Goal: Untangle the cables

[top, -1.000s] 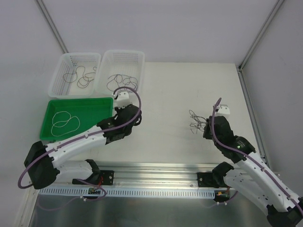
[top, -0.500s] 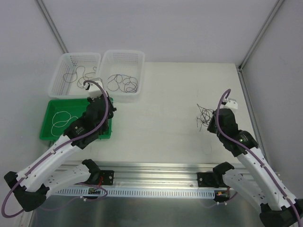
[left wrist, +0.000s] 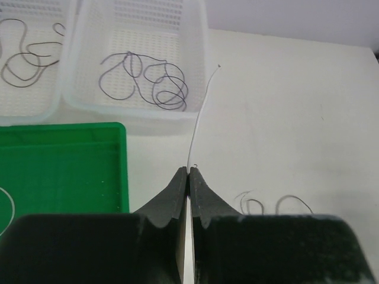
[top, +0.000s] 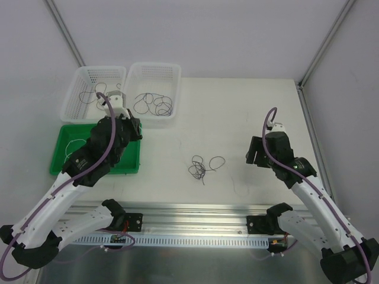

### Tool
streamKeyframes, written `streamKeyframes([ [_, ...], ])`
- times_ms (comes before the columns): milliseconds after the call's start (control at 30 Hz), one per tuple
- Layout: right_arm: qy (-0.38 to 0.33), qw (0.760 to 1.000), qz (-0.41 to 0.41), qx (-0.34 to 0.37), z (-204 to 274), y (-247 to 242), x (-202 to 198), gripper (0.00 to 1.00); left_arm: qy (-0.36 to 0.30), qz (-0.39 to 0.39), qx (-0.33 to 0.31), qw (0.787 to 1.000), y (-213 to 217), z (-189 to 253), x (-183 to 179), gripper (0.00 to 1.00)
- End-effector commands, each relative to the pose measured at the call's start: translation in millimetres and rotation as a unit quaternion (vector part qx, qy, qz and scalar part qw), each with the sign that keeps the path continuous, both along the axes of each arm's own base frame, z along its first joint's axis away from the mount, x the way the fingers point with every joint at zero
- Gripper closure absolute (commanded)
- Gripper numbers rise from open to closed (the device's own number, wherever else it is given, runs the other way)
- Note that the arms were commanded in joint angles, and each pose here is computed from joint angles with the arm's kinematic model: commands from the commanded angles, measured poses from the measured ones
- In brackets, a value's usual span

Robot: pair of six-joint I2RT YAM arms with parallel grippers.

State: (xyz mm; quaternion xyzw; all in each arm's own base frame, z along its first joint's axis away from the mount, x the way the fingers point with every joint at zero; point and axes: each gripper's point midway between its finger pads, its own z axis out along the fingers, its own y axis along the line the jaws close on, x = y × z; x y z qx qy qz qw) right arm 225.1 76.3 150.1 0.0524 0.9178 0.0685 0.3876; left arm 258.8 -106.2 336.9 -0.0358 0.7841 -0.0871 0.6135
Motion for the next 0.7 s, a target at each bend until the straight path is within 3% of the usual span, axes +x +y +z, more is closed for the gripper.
streamKeyframes([
  [0,-0.021,0.992,0.097,0.083,17.6,51.8,6.9,0.3,0.033,-0.086,-0.036,0.995,-32.9,-5.7,-12.1,1.0],
  [333,0.0,0.953,0.284,0.106,7.2,173.5,-4.6,0.29,0.113,-0.128,-0.066,0.983,-58.2,-59.6,-24.0,1.0],
  [667,0.046,0.934,0.352,0.044,-43.4,219.4,-1.6,0.3,0.176,-0.127,-0.053,0.975,-67.0,-109.7,-29.3,1.0],
])
